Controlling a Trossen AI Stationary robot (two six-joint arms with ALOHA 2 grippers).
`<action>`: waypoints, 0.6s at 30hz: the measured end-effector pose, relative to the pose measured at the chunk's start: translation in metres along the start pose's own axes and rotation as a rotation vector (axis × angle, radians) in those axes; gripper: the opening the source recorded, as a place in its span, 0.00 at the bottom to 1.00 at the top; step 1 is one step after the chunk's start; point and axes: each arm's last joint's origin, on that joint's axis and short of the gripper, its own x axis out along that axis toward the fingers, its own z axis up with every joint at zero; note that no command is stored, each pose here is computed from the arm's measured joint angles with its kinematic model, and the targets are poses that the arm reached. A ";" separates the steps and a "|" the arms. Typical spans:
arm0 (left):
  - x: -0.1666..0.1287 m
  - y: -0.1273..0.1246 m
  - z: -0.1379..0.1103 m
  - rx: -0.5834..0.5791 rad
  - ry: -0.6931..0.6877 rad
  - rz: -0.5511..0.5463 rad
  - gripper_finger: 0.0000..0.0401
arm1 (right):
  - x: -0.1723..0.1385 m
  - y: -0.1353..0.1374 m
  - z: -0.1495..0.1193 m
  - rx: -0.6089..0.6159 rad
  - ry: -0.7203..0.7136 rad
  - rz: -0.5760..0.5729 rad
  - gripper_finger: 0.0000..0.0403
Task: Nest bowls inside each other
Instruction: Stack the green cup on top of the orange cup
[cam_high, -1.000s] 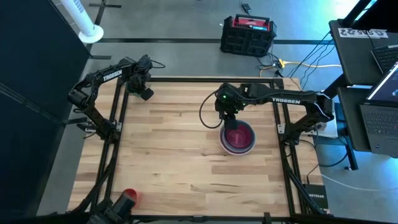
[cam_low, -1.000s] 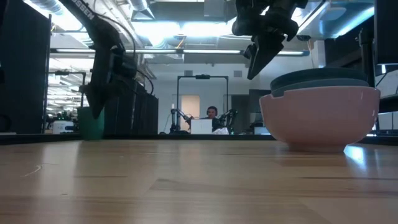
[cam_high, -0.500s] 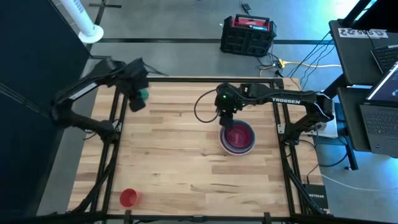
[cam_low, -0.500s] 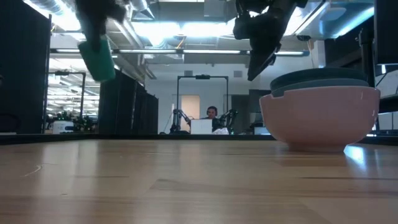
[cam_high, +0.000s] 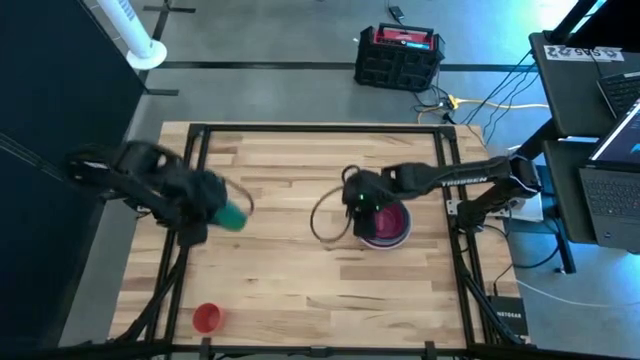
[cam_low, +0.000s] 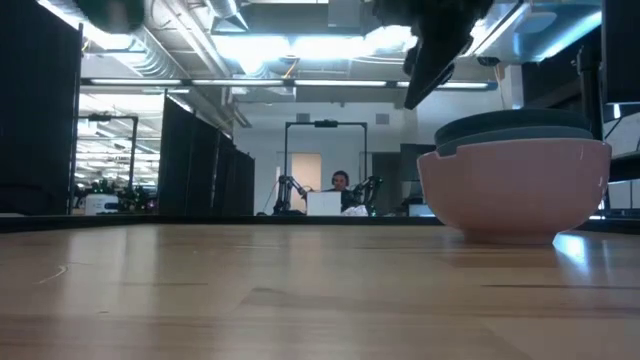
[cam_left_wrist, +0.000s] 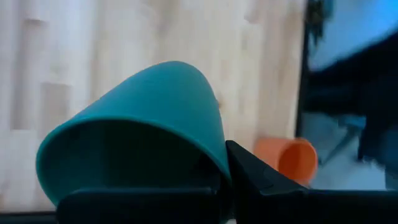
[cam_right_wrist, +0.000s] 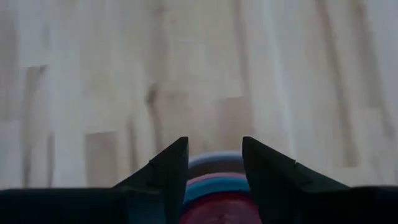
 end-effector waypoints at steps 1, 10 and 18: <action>0.005 -0.010 0.000 0.036 0.018 -0.011 0.00 | 0.000 0.007 -0.002 -0.009 0.003 -0.003 0.35; 0.049 -0.101 -0.008 0.211 0.152 -0.077 0.00 | -0.003 0.060 -0.020 -0.064 0.039 -0.003 0.35; 0.051 -0.152 -0.022 0.225 0.224 -0.074 0.00 | -0.006 0.084 -0.030 -0.058 0.016 -0.028 0.35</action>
